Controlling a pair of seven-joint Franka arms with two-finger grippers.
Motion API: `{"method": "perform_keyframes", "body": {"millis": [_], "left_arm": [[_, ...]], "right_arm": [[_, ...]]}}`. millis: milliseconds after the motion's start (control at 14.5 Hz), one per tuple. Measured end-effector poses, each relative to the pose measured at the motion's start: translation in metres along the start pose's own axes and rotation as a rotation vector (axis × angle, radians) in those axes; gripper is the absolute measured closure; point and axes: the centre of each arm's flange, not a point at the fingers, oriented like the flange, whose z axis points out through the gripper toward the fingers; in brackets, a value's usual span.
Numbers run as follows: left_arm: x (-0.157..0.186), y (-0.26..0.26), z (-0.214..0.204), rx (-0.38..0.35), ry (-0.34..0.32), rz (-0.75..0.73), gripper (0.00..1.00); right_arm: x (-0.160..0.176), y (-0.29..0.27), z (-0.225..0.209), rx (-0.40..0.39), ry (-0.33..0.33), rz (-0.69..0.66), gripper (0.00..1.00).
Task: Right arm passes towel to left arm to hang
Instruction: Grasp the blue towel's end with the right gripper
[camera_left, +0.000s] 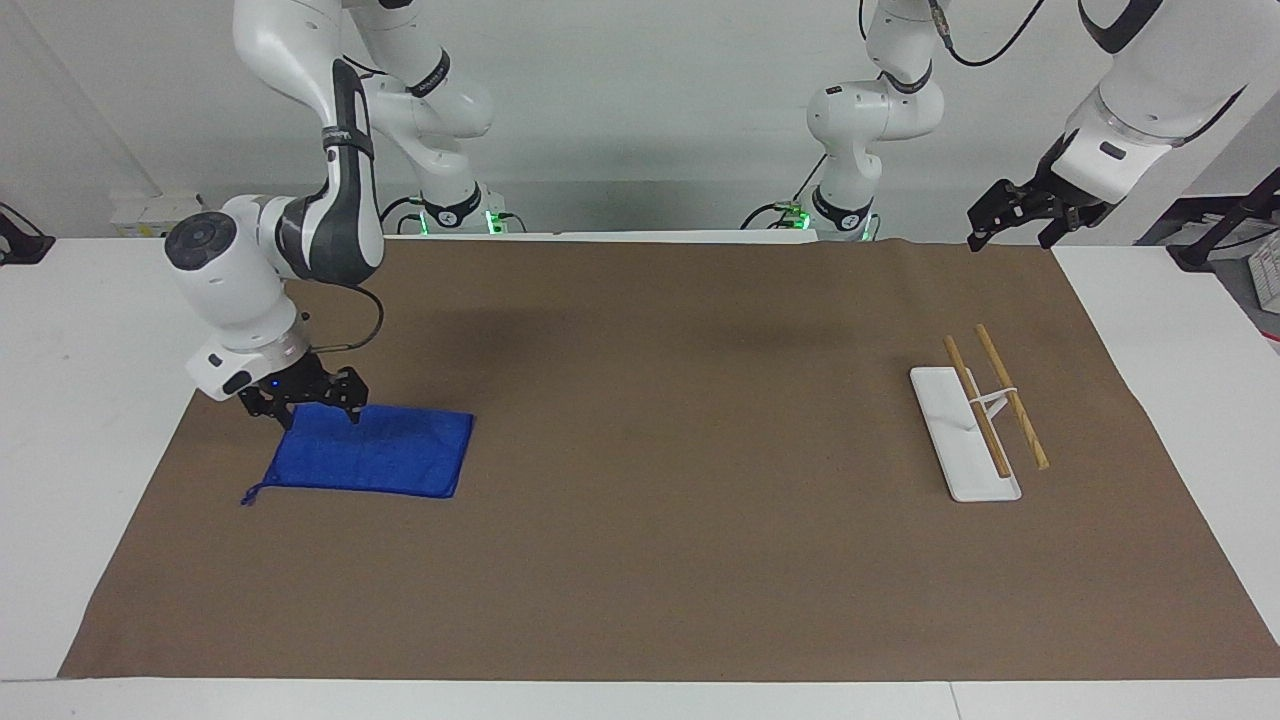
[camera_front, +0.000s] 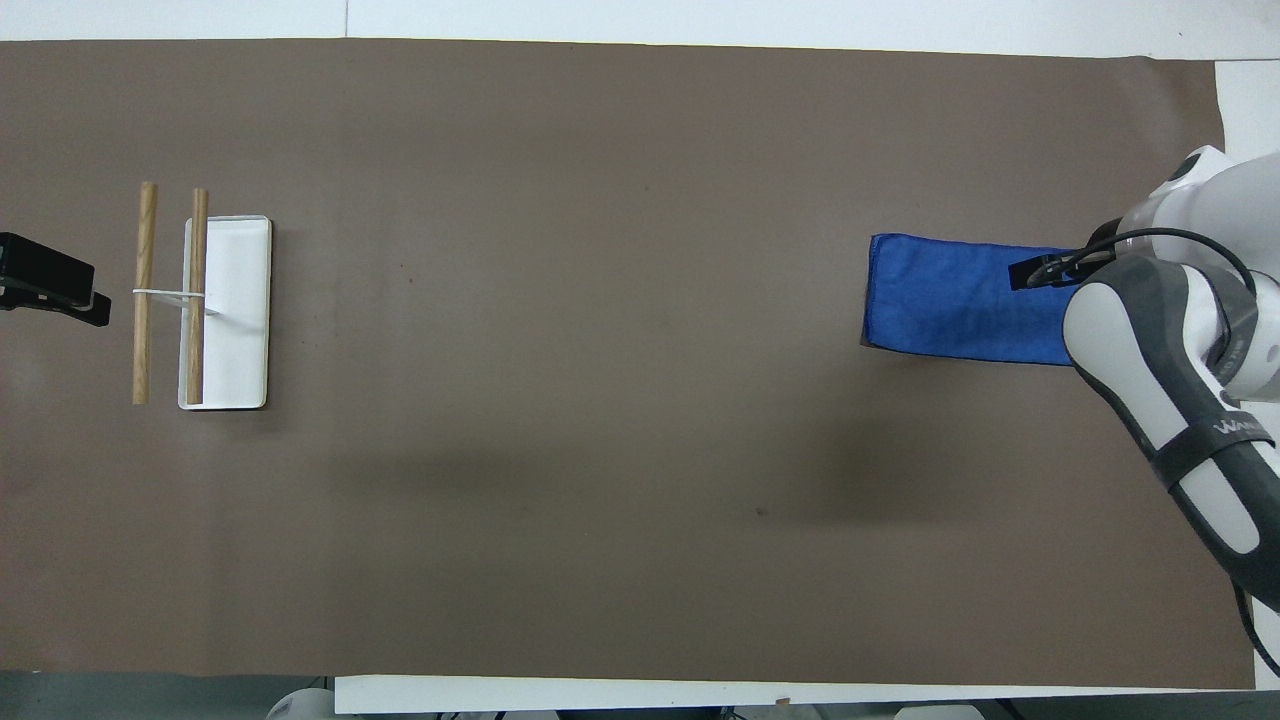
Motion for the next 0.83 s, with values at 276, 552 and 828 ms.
{"method": "perform_keyframes", "body": {"millis": [276,552,828], "left_arm": [[0.000,0.000,0.000,0.000,0.000,0.000,0.00],[0.000,0.000,0.000,0.000,0.000,0.000,0.00],[0.000,0.000,0.000,0.000,0.000,0.000,0.00]], "right_arm": [[-0.016,-0.004,0.053,0.000,0.015,-0.001,0.01],[-0.019,-0.005,0.069,0.001,0.018,-0.001,0.06],[-0.019,-0.006,0.069,0.001,0.018,-0.024,0.33]]}}
